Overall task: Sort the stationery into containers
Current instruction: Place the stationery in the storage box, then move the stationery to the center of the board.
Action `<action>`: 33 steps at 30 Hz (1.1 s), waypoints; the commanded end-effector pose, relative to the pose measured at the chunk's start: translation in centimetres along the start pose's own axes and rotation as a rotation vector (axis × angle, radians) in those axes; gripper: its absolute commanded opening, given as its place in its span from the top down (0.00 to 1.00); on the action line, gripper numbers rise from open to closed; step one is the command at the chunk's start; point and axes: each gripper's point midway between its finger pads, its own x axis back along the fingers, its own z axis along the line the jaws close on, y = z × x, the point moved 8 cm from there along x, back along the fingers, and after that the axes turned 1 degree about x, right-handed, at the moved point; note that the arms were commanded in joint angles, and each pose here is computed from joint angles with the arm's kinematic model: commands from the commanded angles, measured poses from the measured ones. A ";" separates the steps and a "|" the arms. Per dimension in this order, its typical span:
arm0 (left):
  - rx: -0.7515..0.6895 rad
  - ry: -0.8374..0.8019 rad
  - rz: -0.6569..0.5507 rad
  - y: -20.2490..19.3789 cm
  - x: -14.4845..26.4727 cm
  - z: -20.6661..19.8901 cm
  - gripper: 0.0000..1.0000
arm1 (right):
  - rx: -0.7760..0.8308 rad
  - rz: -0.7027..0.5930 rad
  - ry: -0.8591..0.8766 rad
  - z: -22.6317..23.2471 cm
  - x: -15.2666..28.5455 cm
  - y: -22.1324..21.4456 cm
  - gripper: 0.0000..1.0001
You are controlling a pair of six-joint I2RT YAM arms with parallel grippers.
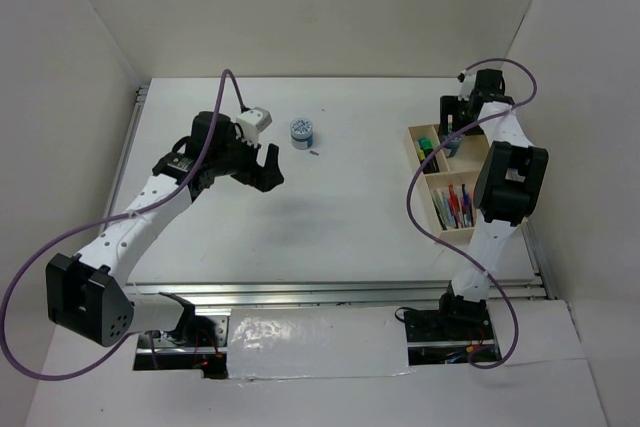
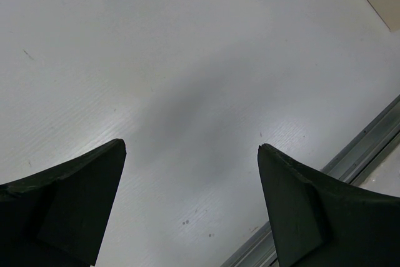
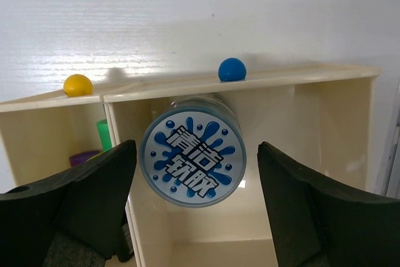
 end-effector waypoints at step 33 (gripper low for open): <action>-0.191 0.183 -0.078 7.9 -22.3 9.1 0.01 | 0.113 -0.347 0.272 7.5 24.1 -2.3 0.17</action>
